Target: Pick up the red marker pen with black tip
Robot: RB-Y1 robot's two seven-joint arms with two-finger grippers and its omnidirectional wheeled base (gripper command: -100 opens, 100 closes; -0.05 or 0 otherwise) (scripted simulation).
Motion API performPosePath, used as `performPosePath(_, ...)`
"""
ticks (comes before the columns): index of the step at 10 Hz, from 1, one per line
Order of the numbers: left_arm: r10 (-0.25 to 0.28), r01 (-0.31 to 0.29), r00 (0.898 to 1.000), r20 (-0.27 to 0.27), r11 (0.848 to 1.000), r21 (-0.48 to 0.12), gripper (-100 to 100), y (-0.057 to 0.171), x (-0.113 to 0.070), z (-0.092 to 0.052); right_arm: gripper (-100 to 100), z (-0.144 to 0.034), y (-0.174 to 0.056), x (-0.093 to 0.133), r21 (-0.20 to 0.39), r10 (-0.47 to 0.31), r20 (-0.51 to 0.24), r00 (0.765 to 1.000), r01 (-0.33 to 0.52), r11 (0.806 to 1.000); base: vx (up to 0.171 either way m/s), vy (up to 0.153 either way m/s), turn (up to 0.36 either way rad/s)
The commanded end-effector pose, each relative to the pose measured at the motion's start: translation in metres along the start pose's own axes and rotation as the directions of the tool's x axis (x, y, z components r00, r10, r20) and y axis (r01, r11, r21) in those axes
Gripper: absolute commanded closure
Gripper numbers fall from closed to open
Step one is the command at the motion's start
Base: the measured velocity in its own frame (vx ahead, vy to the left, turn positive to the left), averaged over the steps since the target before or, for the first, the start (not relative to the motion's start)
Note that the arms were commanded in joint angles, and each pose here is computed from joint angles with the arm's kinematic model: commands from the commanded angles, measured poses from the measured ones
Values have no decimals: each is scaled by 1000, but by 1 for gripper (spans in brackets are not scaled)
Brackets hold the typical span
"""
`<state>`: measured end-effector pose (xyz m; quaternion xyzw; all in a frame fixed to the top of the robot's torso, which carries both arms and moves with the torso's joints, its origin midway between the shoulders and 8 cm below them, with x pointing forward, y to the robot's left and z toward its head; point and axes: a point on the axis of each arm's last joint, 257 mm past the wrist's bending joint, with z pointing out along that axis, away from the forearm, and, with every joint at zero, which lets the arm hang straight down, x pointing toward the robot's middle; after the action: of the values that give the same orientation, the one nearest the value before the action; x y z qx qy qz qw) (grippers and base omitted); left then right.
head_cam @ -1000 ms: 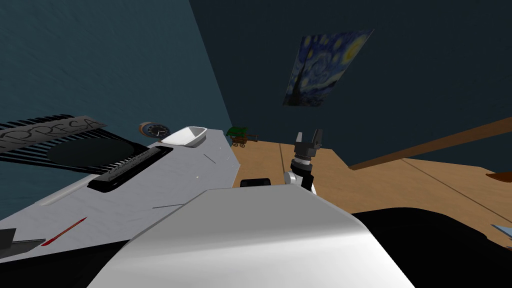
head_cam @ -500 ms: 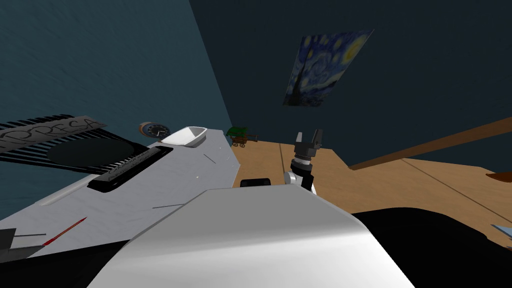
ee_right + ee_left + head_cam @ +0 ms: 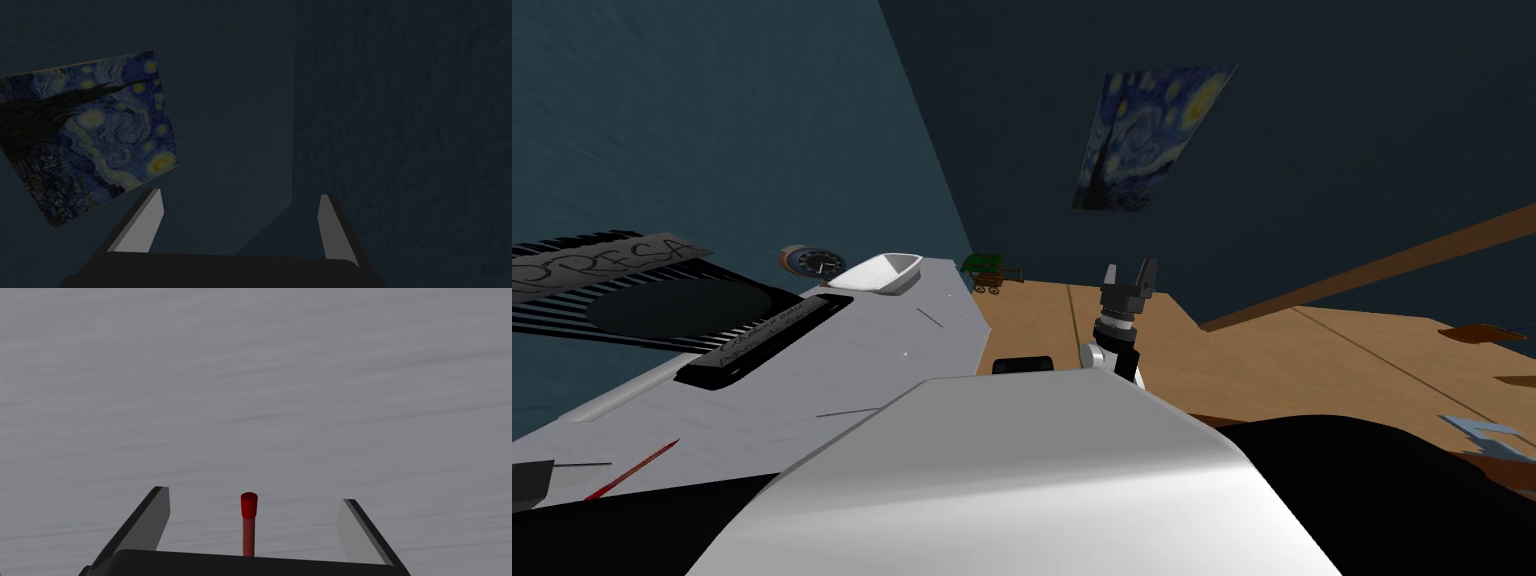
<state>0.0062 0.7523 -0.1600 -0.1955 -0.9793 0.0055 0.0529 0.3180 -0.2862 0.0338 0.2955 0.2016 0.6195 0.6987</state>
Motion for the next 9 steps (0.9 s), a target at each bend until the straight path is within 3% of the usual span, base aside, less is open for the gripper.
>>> performPosePath(1, -19, 19, 1000, -25, 1000, 15, -100, -5, 10, 6, 0, 0, 0, 0, 0, 0, 0, 1000, 0, 1000, -38, 5, -117)
performPosePath(3, -10, 10, 1000, 10, 1000, -1, -100, 1, -3, 3, 0, 0, 0, 0, 0, 0, 0, 1000, 0, 1000, -28, 5, -26)
performPosePath(4, -34, 34, 999, -16, 999, 17, -100, -6, 9, 9, 0, 0, 0, 0, 0, 0, 0, 1000, 0, 1000, -29, -1, -105)
performPosePath(5, -26, 26, 1000, 6, 1000, 5, -100, -1, 0, 7, 0, 0, 0, 0, 0, 0, 0, 1000, 0, 1000, -35, 3, -62)
performPosePath(6, -44, 44, 999, -18, 999, 19, -100, -6, 9, 13, 0, 0, 0, 0, 0, 0, 0, 1000, 0, 1000, -53, 7, -124)
performPosePath(9, -40, 40, 999, 11, 999, 5, -100, -2, 1, 10, 0, 0, 0, 0, 0, 0, 0, 1000, 0, 1000, -26, -1, -10)
